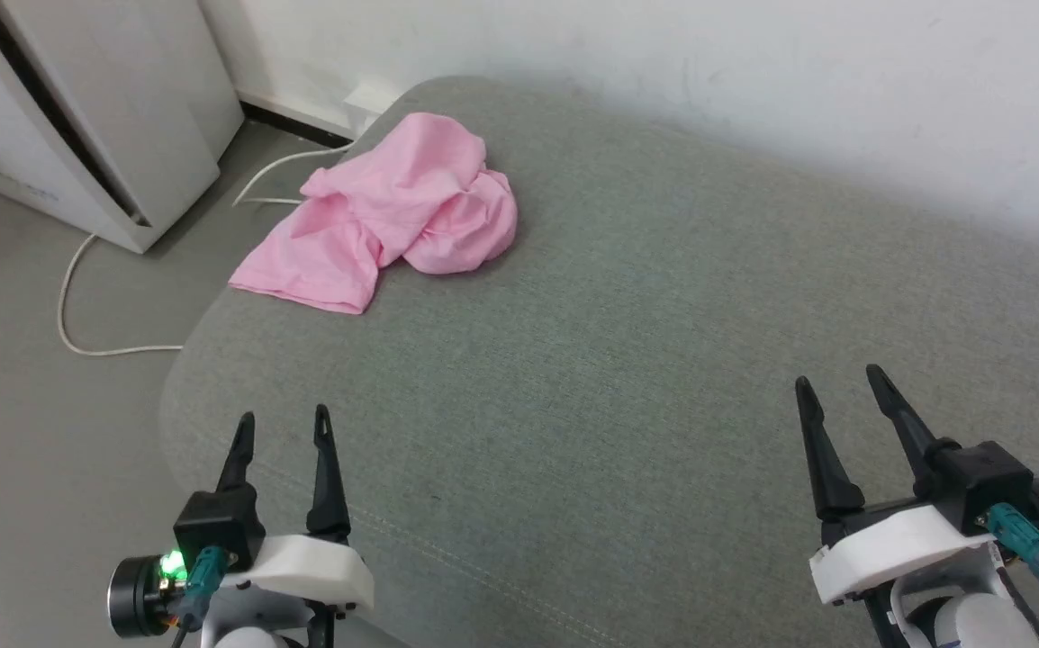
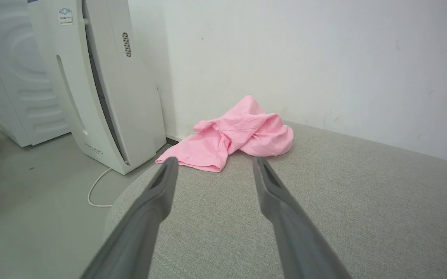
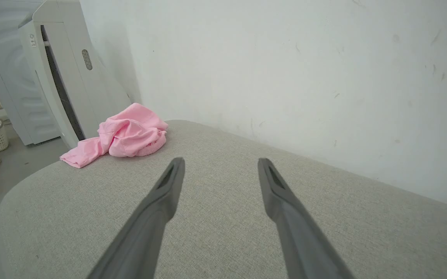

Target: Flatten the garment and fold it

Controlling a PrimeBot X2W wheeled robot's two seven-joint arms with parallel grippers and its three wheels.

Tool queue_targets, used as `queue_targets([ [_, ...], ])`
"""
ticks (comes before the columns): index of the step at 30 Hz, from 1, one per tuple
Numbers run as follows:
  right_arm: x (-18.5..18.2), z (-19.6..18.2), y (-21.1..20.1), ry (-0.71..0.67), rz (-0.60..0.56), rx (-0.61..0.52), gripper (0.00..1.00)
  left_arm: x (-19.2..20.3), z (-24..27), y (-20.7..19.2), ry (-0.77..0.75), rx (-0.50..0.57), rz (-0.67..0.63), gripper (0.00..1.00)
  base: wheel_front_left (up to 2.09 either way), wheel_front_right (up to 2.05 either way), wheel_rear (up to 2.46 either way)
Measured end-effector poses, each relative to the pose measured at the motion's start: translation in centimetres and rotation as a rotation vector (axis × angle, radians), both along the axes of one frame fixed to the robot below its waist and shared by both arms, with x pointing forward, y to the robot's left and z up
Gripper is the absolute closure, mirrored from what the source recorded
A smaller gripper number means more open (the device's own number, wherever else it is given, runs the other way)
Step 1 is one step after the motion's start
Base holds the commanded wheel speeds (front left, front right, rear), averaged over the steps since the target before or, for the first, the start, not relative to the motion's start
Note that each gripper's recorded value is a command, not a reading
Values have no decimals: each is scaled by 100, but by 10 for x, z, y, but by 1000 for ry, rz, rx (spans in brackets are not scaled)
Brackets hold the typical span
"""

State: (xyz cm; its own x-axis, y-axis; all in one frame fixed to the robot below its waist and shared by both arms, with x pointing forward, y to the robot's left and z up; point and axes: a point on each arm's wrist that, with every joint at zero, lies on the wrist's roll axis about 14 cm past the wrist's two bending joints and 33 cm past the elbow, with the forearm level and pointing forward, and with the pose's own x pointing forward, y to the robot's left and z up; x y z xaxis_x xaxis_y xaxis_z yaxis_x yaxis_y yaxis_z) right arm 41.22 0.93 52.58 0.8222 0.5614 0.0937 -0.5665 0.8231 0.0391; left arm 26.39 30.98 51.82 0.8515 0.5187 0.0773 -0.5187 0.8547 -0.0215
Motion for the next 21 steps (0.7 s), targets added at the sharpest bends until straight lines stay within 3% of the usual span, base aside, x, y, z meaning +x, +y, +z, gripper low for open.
queue_targets([
  [21,-1,0,34,-5,89,34,0,-25,-4,18,0,10,98,0,0,0,0],
])
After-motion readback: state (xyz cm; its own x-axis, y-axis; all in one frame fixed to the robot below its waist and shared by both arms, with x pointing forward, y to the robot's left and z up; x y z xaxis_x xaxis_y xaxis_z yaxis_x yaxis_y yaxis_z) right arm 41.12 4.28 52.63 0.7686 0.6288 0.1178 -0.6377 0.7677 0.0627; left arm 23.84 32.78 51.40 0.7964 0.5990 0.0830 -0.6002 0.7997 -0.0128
